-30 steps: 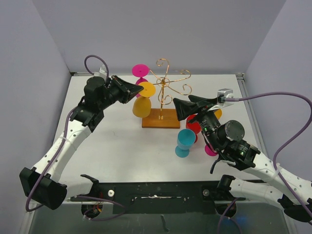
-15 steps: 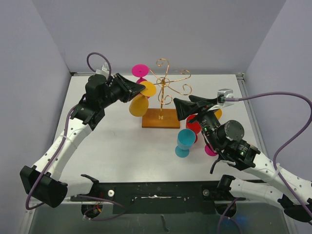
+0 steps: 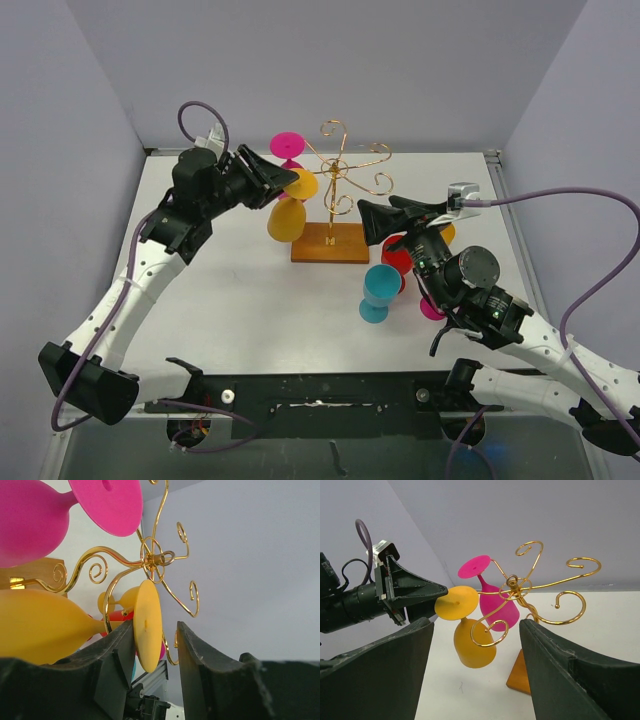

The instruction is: Place the wine glass upside down on the wine glass rack

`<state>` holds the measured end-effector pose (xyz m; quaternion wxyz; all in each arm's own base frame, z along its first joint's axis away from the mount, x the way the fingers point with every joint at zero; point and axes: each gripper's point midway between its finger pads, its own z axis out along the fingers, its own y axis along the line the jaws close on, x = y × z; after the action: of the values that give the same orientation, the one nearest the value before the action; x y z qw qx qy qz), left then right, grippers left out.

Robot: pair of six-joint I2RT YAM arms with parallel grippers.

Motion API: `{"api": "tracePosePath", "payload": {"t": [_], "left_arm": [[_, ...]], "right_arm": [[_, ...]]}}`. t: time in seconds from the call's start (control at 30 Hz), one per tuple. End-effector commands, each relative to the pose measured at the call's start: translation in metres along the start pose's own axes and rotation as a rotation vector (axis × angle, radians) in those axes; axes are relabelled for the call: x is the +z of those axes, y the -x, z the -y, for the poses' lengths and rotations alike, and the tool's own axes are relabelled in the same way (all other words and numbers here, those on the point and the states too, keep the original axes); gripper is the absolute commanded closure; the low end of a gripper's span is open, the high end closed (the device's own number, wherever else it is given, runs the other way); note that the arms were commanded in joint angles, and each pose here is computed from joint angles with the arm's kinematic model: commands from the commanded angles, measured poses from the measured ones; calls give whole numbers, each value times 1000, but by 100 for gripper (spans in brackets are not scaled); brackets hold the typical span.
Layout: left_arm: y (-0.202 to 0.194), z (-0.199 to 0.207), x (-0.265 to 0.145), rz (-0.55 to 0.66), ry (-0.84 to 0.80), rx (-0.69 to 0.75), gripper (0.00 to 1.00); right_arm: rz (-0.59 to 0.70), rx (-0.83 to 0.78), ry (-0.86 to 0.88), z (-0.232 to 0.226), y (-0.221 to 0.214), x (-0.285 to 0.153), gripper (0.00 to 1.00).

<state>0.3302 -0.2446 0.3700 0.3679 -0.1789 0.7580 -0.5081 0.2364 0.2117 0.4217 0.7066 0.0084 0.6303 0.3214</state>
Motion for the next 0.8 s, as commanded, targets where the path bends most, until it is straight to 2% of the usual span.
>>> {"api": "tracePosePath", "payload": {"t": [0.0, 0.5, 0.77], "left_arm": [[2, 21, -10, 0, -50, 76, 62], [0, -1, -7, -70, 74, 265, 57], [-1, -5, -9, -105, 107, 311, 56]], "right_arm": [[42, 38, -35, 4, 13, 3, 30], [41, 60, -111, 20, 11, 1, 30], [41, 67, -141, 28, 11, 1, 30]]}}
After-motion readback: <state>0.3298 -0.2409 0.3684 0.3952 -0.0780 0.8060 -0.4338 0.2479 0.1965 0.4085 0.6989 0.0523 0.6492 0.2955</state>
